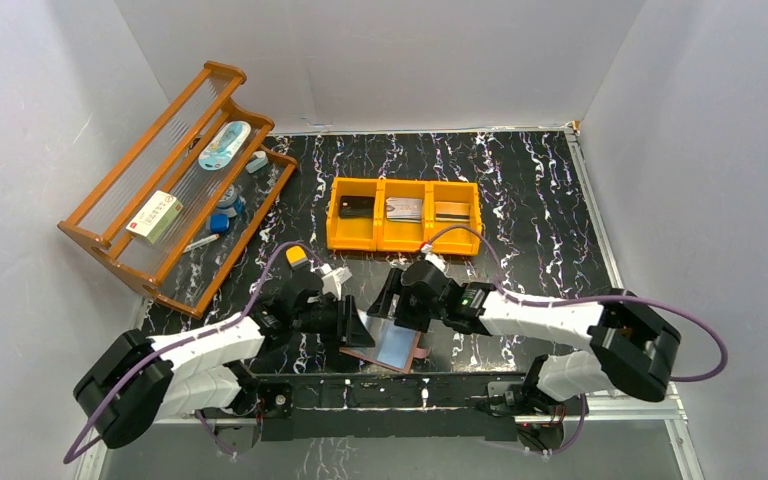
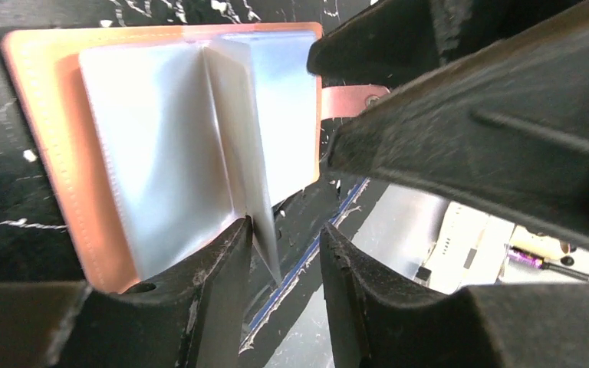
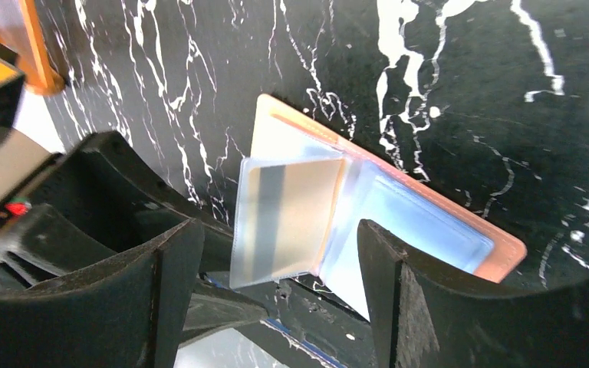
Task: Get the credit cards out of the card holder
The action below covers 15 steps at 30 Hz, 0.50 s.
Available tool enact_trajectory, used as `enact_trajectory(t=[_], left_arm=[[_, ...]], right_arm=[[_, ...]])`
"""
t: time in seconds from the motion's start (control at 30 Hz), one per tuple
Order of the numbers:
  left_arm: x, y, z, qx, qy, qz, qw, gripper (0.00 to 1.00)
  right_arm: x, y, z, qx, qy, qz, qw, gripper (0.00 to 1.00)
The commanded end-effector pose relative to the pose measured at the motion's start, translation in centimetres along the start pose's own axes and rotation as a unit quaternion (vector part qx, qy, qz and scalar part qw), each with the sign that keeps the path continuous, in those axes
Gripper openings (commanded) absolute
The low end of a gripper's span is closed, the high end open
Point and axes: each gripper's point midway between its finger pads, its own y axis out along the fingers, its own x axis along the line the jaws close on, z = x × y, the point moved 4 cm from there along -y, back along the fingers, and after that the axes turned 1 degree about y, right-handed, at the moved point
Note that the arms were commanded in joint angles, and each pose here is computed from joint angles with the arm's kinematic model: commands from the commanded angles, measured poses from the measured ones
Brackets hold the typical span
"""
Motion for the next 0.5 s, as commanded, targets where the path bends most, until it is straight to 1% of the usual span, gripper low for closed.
enact_trajectory(t=[0.0, 0.17, 0.23, 0.3, 0.37, 0.47], left_arm=[[-2.8, 0.7, -0.8, 0.006, 0.034, 0.044, 0.998, 0.37], [-4.1, 1.9, -0.3, 0.026, 0.061, 0.046, 0.997, 0.44], [-4.5, 2.3, 0.1, 0.04, 0.073, 0.048, 0.995, 0.48], [-4.5, 2.5, 0.4, 0.05, 0.083, 0.032, 0.995, 0.49], [-4.0, 2.3, 0.3, 0.035, 0.085, 0.003, 0.996, 0.5], [-2.9, 1.1, -0.3, -0.011, 0.076, -0.047, 0.996, 0.53]], right_arm=[[-1.4, -1.6, -1.7, -0.064, 0.033, 0.046, 0.996, 0.82], [-3.5, -3.3, -2.2, -0.104, 0.069, 0.07, 0.99, 0.82], [-3.9, -3.9, -2.4, -0.119, 0.08, 0.06, 0.988, 0.81], [-3.9, -4.3, -2.5, -0.128, 0.091, 0.044, 0.987, 0.8], [-3.7, -4.7, -2.6, -0.132, 0.095, 0.024, 0.986, 0.77], [-3.4, -4.9, -2.6, -0.132, 0.09, 0.008, 0.987, 0.75]])
